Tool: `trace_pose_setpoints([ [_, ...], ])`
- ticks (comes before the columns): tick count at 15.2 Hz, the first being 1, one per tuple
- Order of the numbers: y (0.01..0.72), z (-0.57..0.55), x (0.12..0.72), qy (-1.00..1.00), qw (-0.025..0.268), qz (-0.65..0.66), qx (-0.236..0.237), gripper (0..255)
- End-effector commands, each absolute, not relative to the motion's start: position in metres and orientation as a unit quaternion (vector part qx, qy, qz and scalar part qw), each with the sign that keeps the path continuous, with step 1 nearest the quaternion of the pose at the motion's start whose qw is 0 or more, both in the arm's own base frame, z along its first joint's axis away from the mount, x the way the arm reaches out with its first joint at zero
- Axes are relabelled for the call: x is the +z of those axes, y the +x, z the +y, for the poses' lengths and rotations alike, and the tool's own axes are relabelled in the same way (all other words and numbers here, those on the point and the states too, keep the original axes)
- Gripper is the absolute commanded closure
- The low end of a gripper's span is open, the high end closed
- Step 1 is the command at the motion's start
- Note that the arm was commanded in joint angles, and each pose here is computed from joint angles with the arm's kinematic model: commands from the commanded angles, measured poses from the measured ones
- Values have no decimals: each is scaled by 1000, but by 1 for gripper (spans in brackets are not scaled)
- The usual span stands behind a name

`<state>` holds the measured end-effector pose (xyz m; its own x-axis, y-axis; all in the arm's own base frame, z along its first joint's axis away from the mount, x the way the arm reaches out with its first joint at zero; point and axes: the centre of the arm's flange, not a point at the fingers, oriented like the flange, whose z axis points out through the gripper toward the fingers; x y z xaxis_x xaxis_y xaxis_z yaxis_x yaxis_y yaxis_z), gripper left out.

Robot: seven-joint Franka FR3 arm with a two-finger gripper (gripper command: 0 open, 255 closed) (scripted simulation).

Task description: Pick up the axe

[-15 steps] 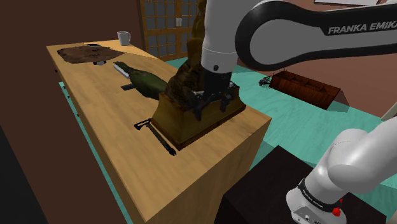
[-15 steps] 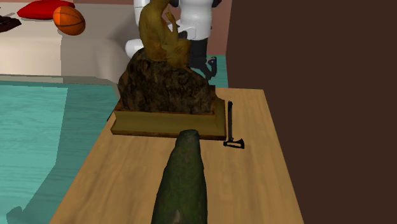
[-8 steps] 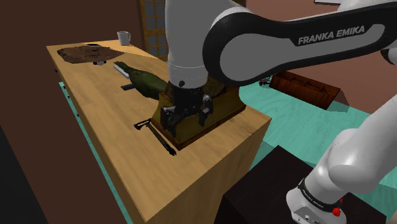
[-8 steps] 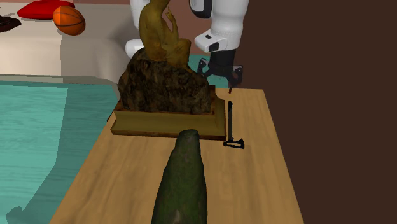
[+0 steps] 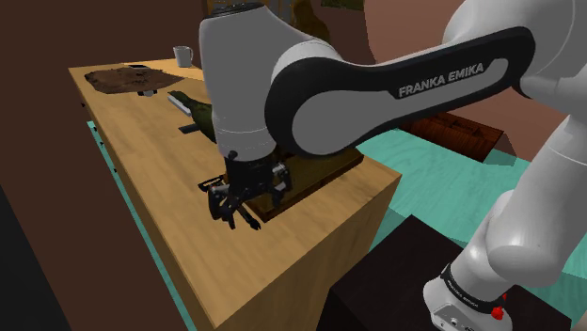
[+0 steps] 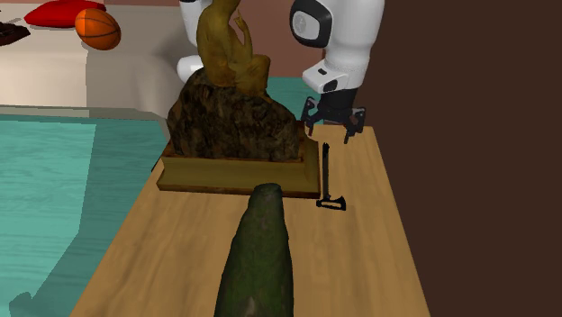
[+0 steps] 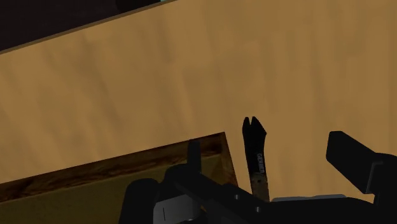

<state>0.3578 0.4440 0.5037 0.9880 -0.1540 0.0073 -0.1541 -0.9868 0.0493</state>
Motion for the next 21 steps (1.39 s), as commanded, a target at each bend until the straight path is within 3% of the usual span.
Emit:
trace_pose_setpoints([
  [1,357,444,494,997,25,-77,2,0],
  [5,357,444,480,997,25,-77,2,0],
  [6,358,444,481,997,25,-77,2,255],
  [15,357,444,480,997,25,-77,2,255],
  [21,357,444,512,997,25,-77,2,255],
])
